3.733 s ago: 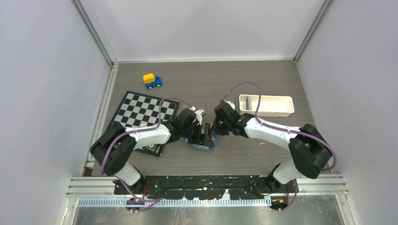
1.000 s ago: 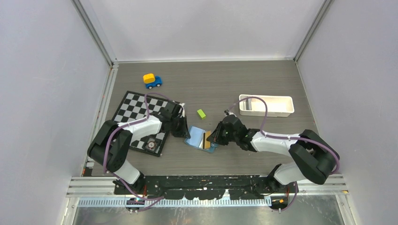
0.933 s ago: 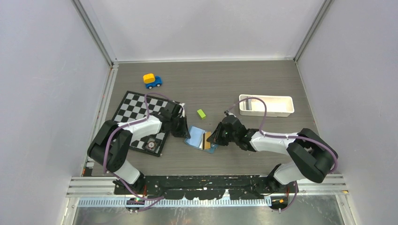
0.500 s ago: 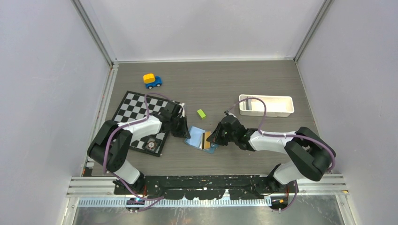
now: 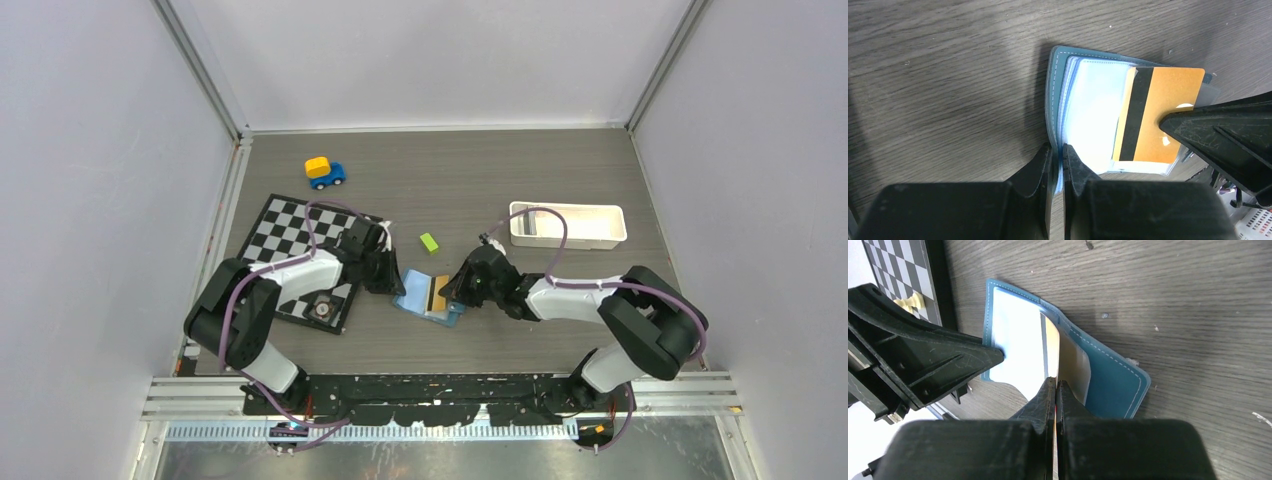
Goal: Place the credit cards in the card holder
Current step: Insert the credit card into the card holder.
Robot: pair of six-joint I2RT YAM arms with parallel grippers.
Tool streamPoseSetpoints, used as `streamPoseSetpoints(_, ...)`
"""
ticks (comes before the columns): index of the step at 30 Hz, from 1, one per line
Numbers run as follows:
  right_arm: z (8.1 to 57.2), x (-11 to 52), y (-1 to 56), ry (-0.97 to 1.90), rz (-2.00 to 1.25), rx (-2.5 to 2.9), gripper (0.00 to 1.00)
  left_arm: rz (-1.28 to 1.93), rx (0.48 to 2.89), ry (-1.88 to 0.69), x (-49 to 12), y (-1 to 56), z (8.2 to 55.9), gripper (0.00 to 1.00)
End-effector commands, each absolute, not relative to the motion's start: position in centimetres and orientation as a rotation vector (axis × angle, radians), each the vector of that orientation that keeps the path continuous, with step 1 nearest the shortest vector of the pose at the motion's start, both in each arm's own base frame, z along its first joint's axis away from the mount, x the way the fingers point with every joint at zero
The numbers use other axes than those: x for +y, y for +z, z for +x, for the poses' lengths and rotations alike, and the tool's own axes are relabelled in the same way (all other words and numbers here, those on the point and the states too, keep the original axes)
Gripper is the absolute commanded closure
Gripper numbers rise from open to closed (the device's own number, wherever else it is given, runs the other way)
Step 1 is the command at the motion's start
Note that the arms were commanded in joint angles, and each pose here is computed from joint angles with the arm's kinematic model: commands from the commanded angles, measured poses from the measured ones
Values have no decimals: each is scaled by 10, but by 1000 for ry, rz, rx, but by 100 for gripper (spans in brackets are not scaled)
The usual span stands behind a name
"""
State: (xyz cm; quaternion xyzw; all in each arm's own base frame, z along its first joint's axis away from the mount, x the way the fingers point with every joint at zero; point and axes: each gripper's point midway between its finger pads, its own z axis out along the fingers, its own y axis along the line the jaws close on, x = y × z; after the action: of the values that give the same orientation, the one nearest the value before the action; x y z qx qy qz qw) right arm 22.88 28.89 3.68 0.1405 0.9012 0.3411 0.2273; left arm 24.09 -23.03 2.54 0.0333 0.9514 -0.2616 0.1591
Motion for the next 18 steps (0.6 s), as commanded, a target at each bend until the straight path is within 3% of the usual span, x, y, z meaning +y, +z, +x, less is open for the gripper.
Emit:
streamPoseSetpoints(1,235,272,14,791,455,2483,100,73,2735,-781,-231,21,231,92)
streamPoseSetpoints(18,220,271,-3,790,553,2581,99,-3,2702,-807,-230,24,228,92)
